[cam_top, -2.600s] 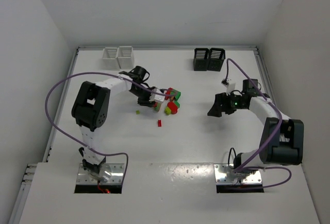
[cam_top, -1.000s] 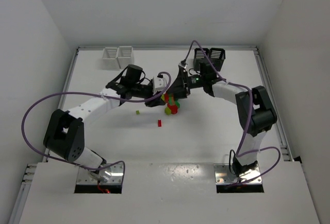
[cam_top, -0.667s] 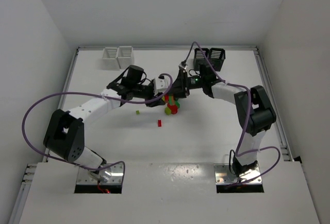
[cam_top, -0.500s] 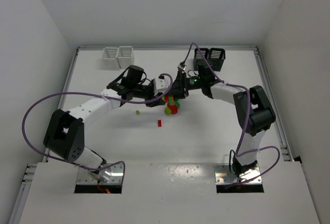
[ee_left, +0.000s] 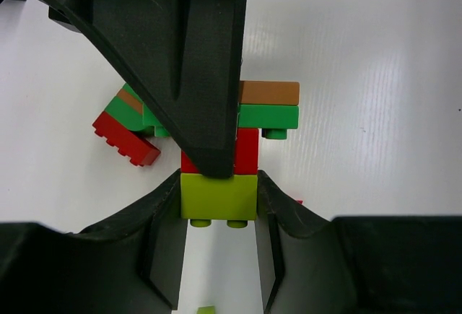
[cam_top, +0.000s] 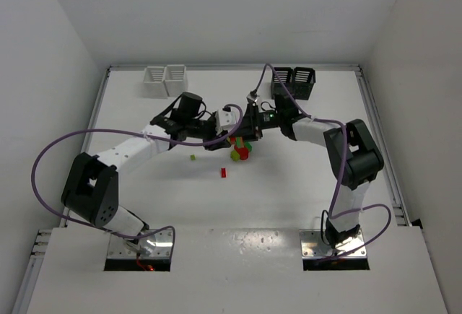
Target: Sort the legos into containers by color
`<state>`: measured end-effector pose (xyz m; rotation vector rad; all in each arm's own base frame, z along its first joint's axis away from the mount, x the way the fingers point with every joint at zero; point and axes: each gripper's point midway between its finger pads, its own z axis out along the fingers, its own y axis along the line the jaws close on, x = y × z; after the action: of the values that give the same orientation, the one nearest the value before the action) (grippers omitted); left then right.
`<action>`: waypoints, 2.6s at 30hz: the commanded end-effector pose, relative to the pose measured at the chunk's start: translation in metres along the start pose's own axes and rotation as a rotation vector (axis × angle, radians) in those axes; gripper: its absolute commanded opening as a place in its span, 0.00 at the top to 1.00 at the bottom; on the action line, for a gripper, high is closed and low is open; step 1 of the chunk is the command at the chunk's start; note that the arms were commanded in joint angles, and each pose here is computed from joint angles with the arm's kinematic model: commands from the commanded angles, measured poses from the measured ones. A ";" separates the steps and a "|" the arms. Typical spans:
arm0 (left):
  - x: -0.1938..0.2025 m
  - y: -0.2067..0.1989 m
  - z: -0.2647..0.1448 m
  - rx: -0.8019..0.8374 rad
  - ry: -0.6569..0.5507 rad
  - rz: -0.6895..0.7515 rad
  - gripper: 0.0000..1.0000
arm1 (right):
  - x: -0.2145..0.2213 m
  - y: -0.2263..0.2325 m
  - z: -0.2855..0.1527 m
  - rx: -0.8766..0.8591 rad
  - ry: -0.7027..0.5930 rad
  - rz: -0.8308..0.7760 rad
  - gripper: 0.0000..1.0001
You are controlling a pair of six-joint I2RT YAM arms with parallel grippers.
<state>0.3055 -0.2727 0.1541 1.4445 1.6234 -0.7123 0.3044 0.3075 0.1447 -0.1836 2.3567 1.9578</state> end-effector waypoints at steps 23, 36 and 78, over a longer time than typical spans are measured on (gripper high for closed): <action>0.050 0.107 -0.092 -0.417 0.086 -0.197 0.96 | -0.023 0.007 -0.071 -0.014 -0.101 -0.099 1.00; 0.040 0.306 -0.152 -0.981 0.037 -0.515 0.98 | -0.039 -0.048 -0.098 0.428 -0.191 -0.281 1.00; -0.030 0.276 -0.148 -0.575 -0.297 -0.379 0.26 | -0.022 -0.030 -0.084 0.279 -0.157 -0.245 1.00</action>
<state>0.5949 -0.0636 0.1707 0.3007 2.0394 -0.2567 0.3418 0.2019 0.1024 -0.2181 2.4726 1.2394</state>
